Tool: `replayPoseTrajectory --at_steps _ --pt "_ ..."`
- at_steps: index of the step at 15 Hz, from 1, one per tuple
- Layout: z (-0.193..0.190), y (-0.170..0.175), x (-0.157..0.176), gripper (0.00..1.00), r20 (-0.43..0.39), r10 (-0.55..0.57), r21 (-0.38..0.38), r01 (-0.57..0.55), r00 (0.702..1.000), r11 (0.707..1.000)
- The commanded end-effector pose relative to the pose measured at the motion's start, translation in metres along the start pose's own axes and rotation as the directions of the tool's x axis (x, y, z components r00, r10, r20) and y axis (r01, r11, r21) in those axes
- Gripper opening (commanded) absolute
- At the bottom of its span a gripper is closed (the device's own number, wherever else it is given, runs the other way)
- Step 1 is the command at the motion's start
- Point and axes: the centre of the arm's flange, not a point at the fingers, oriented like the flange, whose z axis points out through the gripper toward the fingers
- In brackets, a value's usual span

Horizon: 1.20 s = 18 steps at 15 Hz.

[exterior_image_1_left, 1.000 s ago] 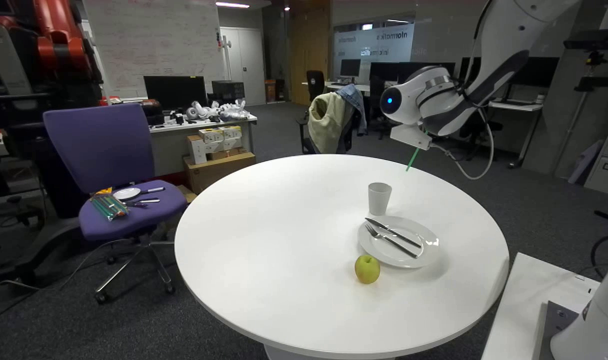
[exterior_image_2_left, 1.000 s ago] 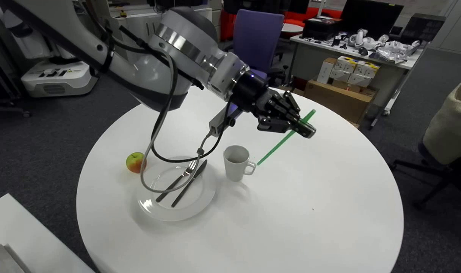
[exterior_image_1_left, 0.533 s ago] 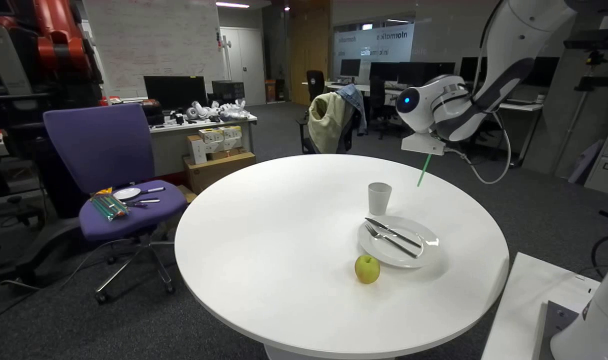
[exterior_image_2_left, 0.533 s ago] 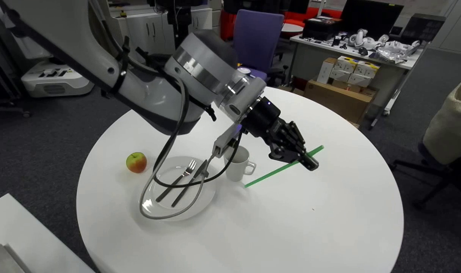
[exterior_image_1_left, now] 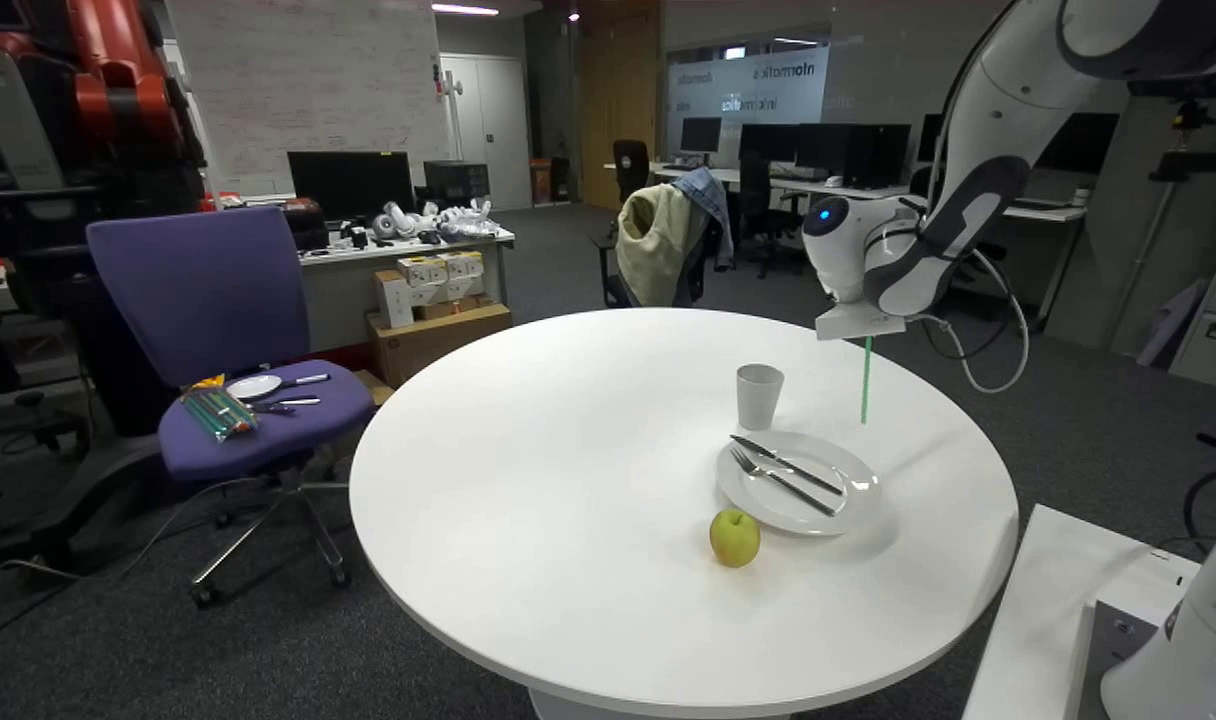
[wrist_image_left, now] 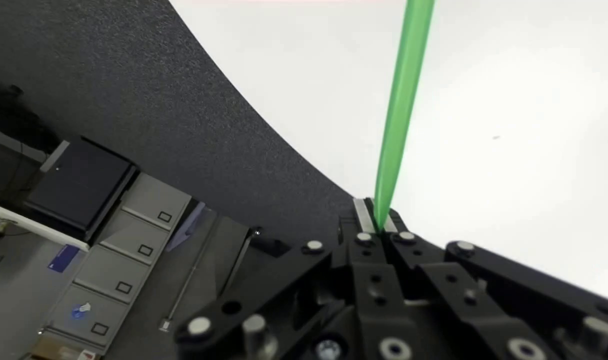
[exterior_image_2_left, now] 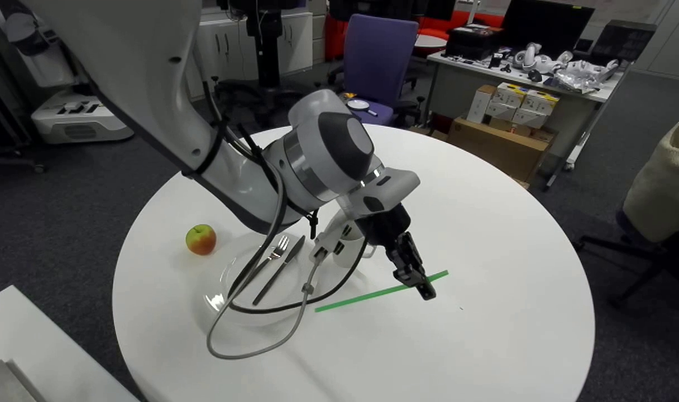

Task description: Remove the green straw from the white mug and put it on the table

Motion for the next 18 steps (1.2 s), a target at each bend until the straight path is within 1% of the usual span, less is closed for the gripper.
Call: replayPoseTrajectory --at_steps 1,3,4,6,7,8,9,10,11,12,13,15,18 --pt "0.015 -0.003 0.026 0.0 0.08 -0.184 -0.007 0.185 0.98 0.983" --pt "0.017 -0.003 0.026 0.0 0.109 -0.294 0.019 0.293 0.95 0.956" --pt "0.017 -0.003 0.028 0.0 0.115 -0.347 0.027 0.346 0.931 0.938" --pt "0.019 -0.003 0.034 0.0 0.119 -0.451 0.035 0.45 0.885 0.892" --pt "0.019 -0.003 0.04 0.0 0.115 -0.504 0.026 0.504 0.856 0.863" --pt "0.02 -0.005 0.045 0.0 0.101 -0.534 -0.009 0.537 0.84 0.843" --pt "0.022 -0.007 0.052 0.0 0.075 -0.536 -0.049 0.54 0.841 0.84" --pt "0.023 -0.01 0.06 0.0 0.03 -0.519 -0.083 0.52 0.854 0.85" --pt "0.024 -0.016 0.067 0.0 -0.013 -0.477 -0.077 0.474 0.879 0.877" --pt "0.025 -0.022 0.072 0.0 -0.033 -0.447 -0.059 0.445 0.894 0.893" --pt "0.026 -0.032 0.074 0.0 -0.044 -0.399 -0.01 0.399 0.916 0.917" --pt "0.025 -0.048 0.073 0.0 -0.03 -0.324 0.088 0.325 0.946 0.942" --pt "0.025 -0.064 0.071 0.0 0.048 -0.24 0.225 0.224 0.97 0.948"
